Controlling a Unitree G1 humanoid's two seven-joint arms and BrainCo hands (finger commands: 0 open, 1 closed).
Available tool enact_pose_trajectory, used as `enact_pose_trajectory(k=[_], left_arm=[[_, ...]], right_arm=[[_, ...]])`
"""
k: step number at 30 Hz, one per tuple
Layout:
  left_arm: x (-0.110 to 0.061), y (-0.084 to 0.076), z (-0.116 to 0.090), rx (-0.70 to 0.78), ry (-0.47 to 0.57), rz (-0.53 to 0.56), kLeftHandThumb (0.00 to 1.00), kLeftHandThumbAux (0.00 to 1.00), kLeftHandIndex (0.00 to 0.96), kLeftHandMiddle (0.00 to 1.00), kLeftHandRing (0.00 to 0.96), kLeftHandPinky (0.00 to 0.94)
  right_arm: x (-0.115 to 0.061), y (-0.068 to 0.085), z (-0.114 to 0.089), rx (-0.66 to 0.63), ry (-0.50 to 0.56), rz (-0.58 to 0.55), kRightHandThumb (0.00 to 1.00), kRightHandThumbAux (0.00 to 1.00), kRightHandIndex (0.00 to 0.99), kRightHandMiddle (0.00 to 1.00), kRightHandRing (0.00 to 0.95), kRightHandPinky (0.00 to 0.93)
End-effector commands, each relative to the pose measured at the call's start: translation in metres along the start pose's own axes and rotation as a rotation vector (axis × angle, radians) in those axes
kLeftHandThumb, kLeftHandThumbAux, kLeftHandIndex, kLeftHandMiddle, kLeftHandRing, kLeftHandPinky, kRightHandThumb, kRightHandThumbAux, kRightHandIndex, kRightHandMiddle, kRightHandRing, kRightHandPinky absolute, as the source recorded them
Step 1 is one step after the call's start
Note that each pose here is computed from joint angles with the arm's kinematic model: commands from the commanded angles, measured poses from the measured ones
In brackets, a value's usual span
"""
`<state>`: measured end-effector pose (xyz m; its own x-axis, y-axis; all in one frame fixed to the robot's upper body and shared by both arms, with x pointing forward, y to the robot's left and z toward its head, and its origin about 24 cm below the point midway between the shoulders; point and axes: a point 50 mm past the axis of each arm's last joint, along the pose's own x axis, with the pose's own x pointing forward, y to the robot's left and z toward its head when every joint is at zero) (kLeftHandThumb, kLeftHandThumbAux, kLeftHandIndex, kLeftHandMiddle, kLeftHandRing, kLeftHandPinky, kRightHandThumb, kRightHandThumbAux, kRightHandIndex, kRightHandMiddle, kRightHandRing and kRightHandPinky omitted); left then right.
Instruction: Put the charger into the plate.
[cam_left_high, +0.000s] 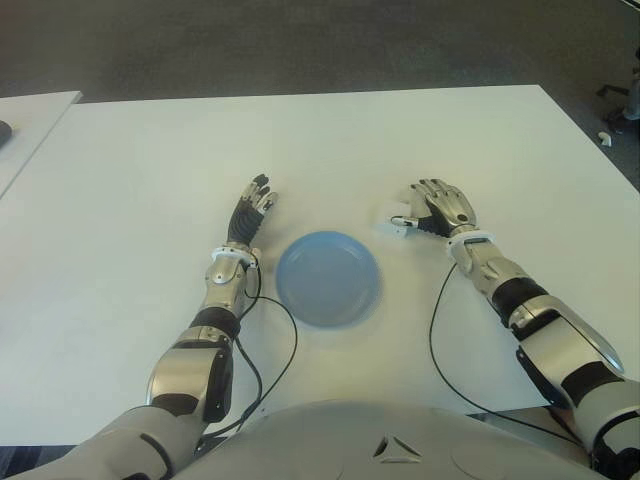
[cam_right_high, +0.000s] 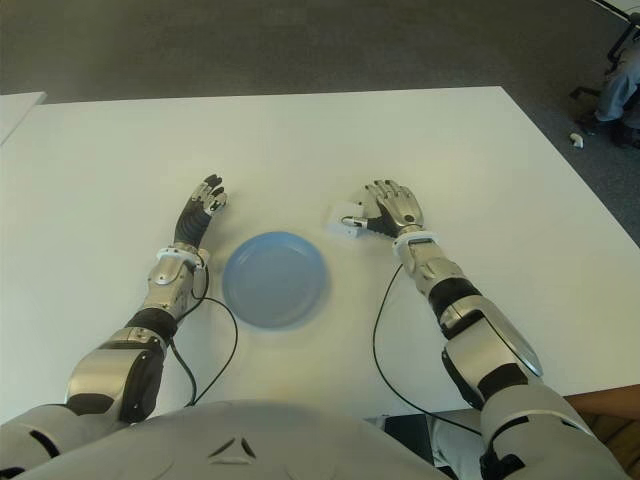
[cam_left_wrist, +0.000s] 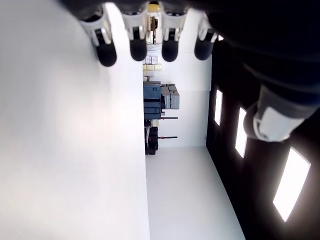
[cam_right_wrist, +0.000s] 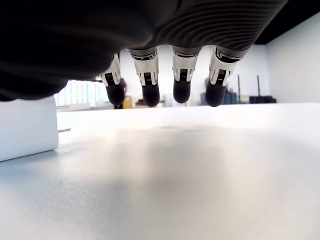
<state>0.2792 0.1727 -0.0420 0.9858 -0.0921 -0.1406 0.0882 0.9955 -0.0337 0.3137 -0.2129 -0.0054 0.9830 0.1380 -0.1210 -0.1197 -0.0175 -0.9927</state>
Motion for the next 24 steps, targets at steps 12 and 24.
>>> enact_pose_trajectory(k=[12,24], left_arm=[[-0.053,-0.006,-0.074,-0.063,0.386,-0.009,0.103,0.559,0.000,0.000,0.007,0.057],[-0.052,-0.003,-0.071,-0.045,0.378,-0.014,0.087,0.546,0.000,0.000,0.003,0.044]], right_arm=[[-0.034,0.024,-0.007,-0.005,-0.031,0.065,0.266,0.123,0.000,0.000,0.000,0.000],[-0.042,0.024,-0.006,0.015,-0.049,0.065,0.262,0.130,0.000,0.000,0.000,0.000]])
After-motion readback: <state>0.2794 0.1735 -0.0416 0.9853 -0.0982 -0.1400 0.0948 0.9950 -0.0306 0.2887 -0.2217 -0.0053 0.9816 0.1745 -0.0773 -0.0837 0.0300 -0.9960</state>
